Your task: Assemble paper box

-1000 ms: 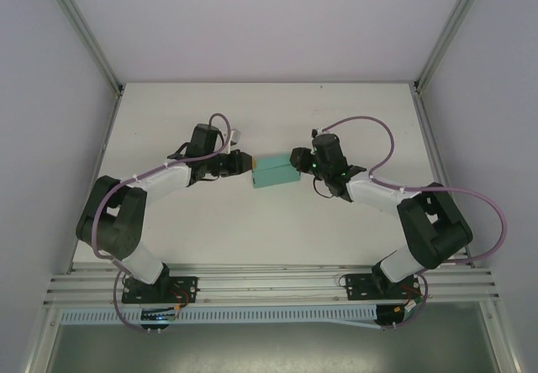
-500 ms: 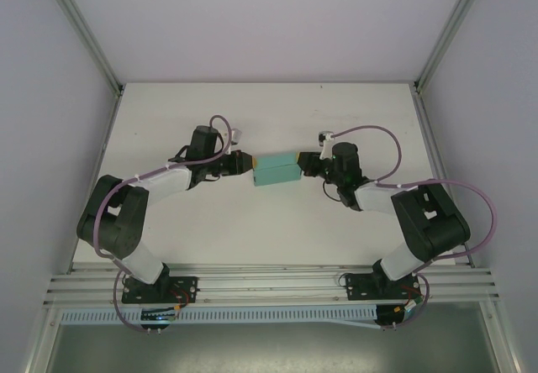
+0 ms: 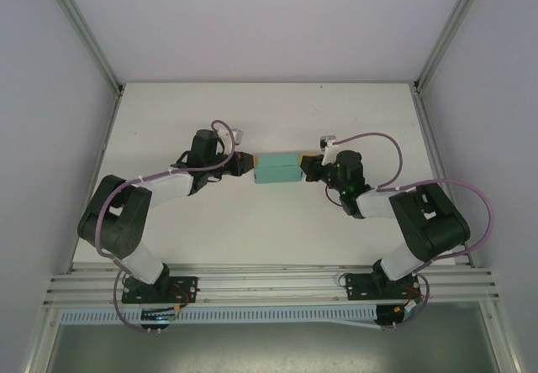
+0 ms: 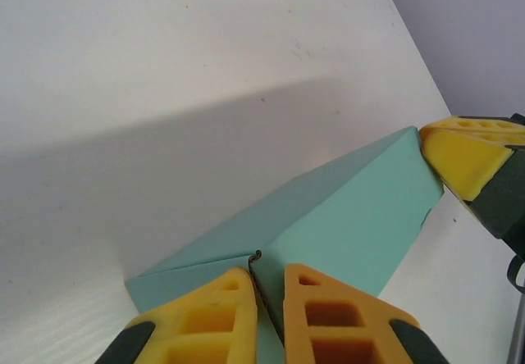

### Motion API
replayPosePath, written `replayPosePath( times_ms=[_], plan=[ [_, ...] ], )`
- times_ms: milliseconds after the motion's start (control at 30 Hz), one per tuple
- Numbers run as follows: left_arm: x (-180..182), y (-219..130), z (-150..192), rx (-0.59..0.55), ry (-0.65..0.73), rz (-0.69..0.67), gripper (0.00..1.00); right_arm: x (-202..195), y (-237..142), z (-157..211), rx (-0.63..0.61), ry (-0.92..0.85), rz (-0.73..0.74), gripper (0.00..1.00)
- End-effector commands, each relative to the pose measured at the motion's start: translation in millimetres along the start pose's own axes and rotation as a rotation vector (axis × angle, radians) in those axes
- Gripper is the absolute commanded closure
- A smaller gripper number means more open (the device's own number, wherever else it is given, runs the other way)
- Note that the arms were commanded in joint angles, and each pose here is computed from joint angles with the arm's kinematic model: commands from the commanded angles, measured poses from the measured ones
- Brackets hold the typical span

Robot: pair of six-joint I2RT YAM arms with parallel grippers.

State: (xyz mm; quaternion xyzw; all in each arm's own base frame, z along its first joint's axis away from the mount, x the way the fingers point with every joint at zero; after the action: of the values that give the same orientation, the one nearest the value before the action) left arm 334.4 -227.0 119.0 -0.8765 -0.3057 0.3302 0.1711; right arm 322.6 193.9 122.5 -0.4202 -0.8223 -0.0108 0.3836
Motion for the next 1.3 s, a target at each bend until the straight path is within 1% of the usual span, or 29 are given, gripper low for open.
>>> replayPosePath(
  times_ms=[0, 100, 333, 400, 467, 500, 533, 567, 600, 633, 733, 767, 833, 867, 900, 933, 967, 1033, 1067, 1100, 1133, 1167, 1267],
  plan=[
    [46, -3, 132, 0.428, -0.151, -0.249, 1.00, -63, -25, 93, 0.349, 0.055, 0.274, 1.00],
    [41, -2, 126, 0.407, -0.128, -0.236, 1.00, -57, -26, 86, 0.330, 0.050, 0.262, 1.00],
    [31, 0, 92, 0.361, -0.090, -0.217, 1.00, -40, -26, 67, 0.311, 0.056, 0.271, 1.00],
    [27, 1, 83, 0.351, -0.081, -0.202, 0.86, -35, -25, 60, 0.303, 0.059, 0.270, 1.00],
    [18, -2, 63, 0.308, -0.050, -0.181, 0.85, -30, -23, 52, 0.299, 0.059, 0.276, 0.97],
    [15, -3, 55, 0.294, -0.039, -0.177, 0.81, -29, -22, 47, 0.290, 0.065, 0.291, 0.95],
    [13, -3, 47, 0.281, -0.025, -0.173, 0.70, -26, -21, 41, 0.284, 0.062, 0.294, 0.93],
    [11, -4, 39, 0.270, -0.014, -0.171, 0.66, -22, -19, 35, 0.278, 0.060, 0.291, 0.91],
    [9, -4, 30, 0.259, 0.000, -0.172, 0.65, -19, -17, 27, 0.266, 0.065, 0.294, 0.89],
    [7, -4, 23, 0.251, 0.008, -0.172, 0.64, -14, -16, 20, 0.257, 0.065, 0.290, 0.86],
    [-1, -4, 0, 0.217, 0.044, -0.153, 0.49, 1, -11, 0, 0.233, 0.072, 0.265, 0.75],
    [-3, -5, -8, 0.204, 0.057, -0.154, 0.40, 6, -10, -6, 0.228, 0.072, 0.255, 0.71],
    [-5, -8, -20, 0.180, 0.076, -0.166, 0.28, 14, -8, -17, 0.217, 0.072, 0.246, 0.64],
    [-5, -9, -25, 0.170, 0.085, -0.177, 0.18, 18, -7, -21, 0.215, 0.067, 0.237, 0.62],
    [-5, -11, -26, 0.169, 0.091, -0.186, 0.02, 20, -7, -24, 0.218, 0.063, 0.236, 0.59],
    [-8, -13, -39, 0.143, 0.106, -0.190, 0.01, 22, -7, -28, 0.215, 0.058, 0.234, 0.57],
    [-10, -15, -44, 0.135, 0.119, -0.190, 0.02, 24, -6, -31, 0.215, 0.053, 0.232, 0.53],
    [-14, -19, -55, 0.117, 0.135, -0.202, 0.01, 29, -5, -35, 0.232, 0.023, 0.214, 0.51],
    [-14, -22, -60, 0.109, 0.143, -0.212, 0.01, 33, -5, -35, 0.251, 0.001, 0.196, 0.46],
    [-14, -26, -64, 0.098, 0.148, -0.233, 0.01, 39, -5, -35, 0.283, -0.046, 0.153, 0.36],
    [-13, -30, -67, 0.090, 0.151, -0.258, 0.02, 47, -5, -31, 0.328, -0.113, 0.093, 0.15],
    [-11, -35, -69, 0.082, 0.153, -0.288, 0.02, 54, -6, -29, 0.367, -0.184, 0.040, 0.01],
    [3, -52, -73, 0.052, 0.129, -0.381, 0.02, 76, -11, -22, 0.482, -0.415, -0.140, 0.01]
  ],
)
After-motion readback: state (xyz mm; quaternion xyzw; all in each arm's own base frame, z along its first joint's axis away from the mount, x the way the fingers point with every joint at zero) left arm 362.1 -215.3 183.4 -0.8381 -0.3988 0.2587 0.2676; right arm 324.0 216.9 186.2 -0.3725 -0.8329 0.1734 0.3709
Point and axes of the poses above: each hand's point on the last joint's axis, 136 mm out from that joint toward the fingers, its own y axis out along the fingers, its own x axis along the line the jaws close on, z = x × y, the point moved 4 cm from there along -y, back along the fingers, and after that the axes turned 13 degrees about y, right-handed, at the moved point
